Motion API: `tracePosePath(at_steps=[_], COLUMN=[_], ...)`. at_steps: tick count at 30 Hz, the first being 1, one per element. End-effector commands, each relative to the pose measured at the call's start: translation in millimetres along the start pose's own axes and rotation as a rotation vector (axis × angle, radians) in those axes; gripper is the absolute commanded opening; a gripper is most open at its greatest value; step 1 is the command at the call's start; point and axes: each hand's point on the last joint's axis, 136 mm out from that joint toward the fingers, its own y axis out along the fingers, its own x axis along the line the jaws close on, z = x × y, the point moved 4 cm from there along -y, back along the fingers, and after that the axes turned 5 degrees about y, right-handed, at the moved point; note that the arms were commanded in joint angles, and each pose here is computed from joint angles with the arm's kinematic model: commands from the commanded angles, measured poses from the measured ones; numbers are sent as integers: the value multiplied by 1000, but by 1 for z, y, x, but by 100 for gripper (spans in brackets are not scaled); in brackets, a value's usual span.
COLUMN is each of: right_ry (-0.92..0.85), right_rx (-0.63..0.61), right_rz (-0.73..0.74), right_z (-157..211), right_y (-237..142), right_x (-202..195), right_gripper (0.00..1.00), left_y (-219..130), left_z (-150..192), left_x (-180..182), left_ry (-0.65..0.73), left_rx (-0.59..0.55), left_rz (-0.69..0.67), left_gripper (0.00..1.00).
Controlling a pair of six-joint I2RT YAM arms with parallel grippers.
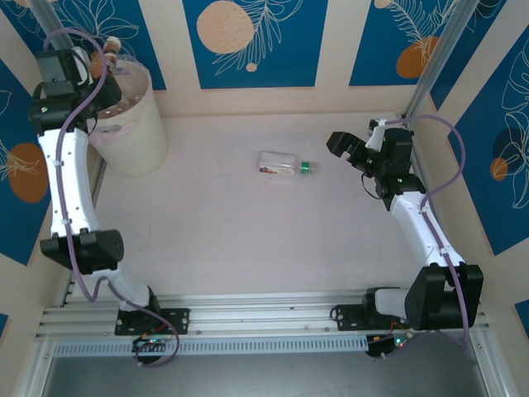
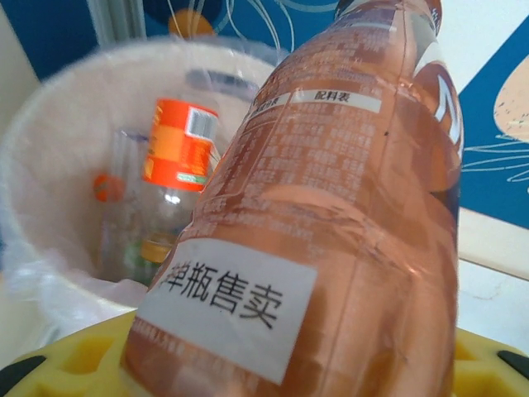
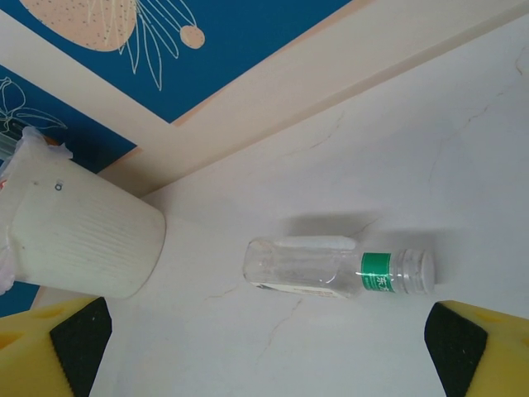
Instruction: Put the plastic bottles in the bin
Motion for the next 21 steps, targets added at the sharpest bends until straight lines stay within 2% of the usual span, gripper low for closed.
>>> tracePosePath(at_steps=[1, 5, 11, 14, 16, 18, 21], right_ry=[12, 12, 25, 27, 25, 24, 24], right_rx=[-12, -7, -3, 3, 5, 7, 6], right_rz=[15, 28, 37, 32, 39, 49, 56], right_z=[-2, 0, 0, 0, 0, 2, 3], right_y=[-3, -3, -1, -1, -2, -2, -3], right_x=[-2, -4, -6, -4, -5, -7, -9], right_gripper=[99, 100, 99, 100, 99, 100, 99], left_y=[33, 56, 91, 96, 89, 77, 68], left_z=[9, 12, 23, 21, 12, 1, -5], left_x=[3, 24, 9, 4, 9, 12, 2], left_ry=[-82, -147, -203, -205, -187, -169, -154], left_rx=[76, 87, 144, 158, 134, 89, 55], left_rz=[-9, -170, -109, -104, -150, -177, -108], left_gripper=[0, 2, 37, 68, 96, 100, 100])
